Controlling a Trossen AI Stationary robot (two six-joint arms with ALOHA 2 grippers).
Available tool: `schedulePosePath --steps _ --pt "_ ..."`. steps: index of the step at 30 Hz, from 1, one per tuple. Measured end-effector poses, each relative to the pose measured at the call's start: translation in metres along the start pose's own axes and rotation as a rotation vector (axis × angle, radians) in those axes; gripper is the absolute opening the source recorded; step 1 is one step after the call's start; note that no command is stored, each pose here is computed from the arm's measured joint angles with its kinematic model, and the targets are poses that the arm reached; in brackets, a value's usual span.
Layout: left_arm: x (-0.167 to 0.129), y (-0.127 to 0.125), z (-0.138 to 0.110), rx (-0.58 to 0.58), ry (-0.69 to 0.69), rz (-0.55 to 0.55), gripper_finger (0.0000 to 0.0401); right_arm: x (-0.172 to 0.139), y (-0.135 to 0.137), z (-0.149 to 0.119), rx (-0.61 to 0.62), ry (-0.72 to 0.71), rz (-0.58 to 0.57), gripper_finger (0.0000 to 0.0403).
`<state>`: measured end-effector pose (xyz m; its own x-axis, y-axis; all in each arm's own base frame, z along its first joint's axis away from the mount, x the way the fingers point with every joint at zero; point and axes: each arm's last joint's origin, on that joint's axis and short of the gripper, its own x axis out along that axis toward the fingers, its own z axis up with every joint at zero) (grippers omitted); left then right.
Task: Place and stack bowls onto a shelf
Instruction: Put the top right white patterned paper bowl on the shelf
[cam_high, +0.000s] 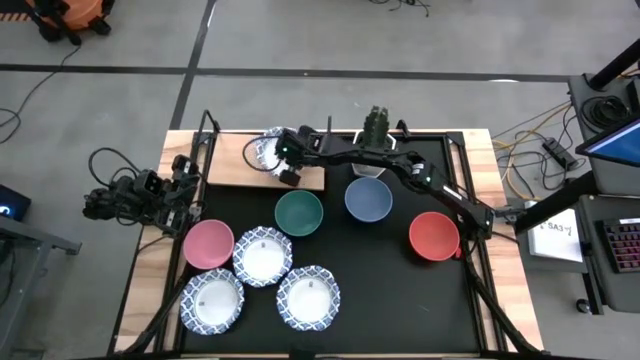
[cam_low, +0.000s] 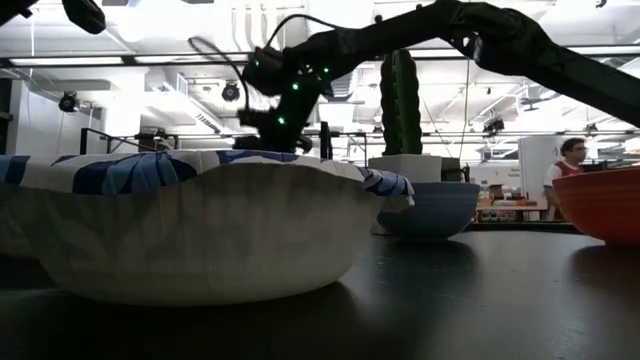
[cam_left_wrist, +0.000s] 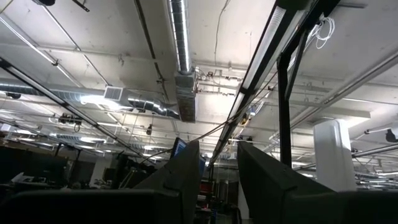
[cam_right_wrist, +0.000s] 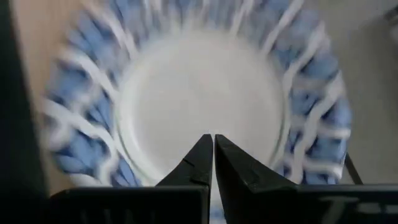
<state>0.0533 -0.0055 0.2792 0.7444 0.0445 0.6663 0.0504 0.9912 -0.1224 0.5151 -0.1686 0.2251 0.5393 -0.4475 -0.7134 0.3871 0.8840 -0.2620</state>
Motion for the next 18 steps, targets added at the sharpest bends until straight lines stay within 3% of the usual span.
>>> schedulePosePath --steps 9,14,18 --pt "0.000 0.000 0.000 -0.003 0.000 0.000 0.0092 0.001 0.006 0.015 0.010 -0.159 0.039 0.0008" --pt "0.000 0.000 0.000 -0.003 0.000 0.000 0.0092 -0.001 0.007 0.018 0.067 -0.187 0.181 0.0008" --pt "0.000 0.000 0.000 -0.002 -0.003 0.000 0.0092 0.016 0.019 0.013 0.072 -0.209 0.198 0.0008"
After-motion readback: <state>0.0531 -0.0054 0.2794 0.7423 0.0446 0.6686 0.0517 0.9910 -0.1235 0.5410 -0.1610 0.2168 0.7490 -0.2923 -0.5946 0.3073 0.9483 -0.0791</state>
